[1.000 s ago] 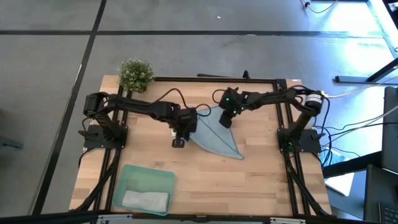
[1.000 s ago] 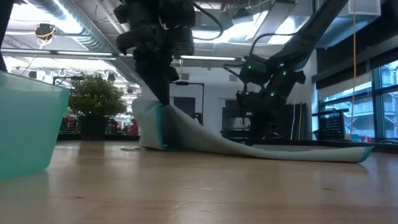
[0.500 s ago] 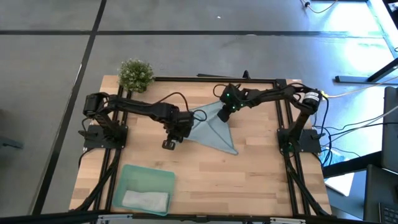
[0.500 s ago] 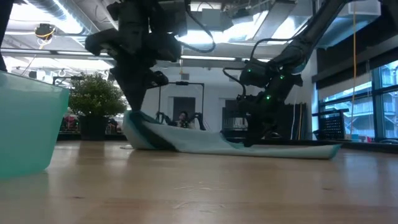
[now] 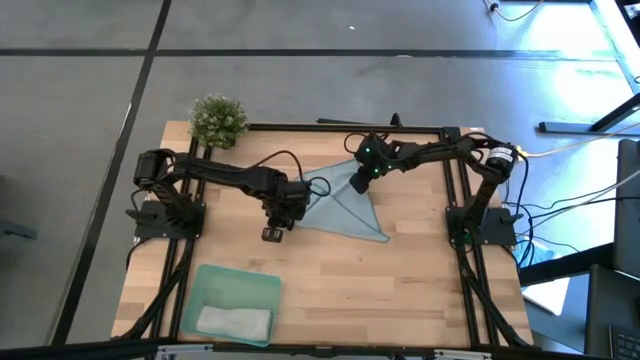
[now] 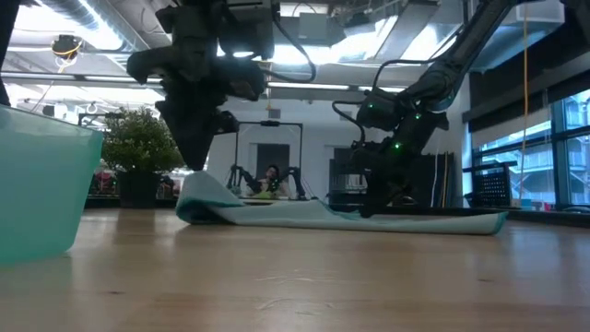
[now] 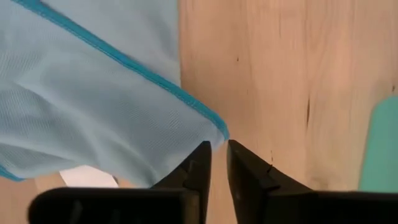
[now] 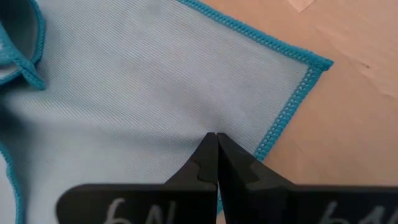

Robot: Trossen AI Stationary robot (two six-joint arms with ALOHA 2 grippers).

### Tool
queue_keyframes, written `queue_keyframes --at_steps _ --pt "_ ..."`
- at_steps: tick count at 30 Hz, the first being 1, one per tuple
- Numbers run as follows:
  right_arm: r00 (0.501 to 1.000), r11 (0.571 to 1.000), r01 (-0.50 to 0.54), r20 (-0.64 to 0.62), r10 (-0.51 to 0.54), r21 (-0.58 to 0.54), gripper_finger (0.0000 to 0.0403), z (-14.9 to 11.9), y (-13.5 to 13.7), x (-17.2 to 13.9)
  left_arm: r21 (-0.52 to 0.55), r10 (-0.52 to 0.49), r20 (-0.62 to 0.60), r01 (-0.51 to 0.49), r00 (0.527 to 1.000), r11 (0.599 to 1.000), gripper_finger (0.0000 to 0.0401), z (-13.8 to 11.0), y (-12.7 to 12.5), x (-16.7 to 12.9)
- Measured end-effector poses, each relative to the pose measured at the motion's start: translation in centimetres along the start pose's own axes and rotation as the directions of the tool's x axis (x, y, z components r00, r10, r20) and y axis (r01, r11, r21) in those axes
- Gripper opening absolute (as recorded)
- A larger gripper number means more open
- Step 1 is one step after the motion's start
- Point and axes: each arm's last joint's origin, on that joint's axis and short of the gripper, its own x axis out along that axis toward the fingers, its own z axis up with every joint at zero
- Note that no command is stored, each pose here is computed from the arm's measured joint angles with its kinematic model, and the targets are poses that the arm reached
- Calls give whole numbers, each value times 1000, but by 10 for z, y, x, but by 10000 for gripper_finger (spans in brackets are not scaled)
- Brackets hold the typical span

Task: Roll microfiber towels into tight, uniform cylinder then place into a basket
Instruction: Roll the blue microfiber cloth

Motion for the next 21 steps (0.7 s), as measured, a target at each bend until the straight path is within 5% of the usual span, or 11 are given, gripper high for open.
queue_keyframes --at_steps 7,13,21 --pt "1000 1000 -4 -2 4 -1 0 0 0 0 -123 -30 8 31 1000 992 73 2 2 -4" --pt "1000 1000 -6 -2 6 -1 0 0 0 0 -277 103 173 -52 980 959 69 21 36 -35" --pt "1000 1000 -19 3 19 -2 0 0 1 0 -136 208 362 -169 909 976 69 43 75 -23"
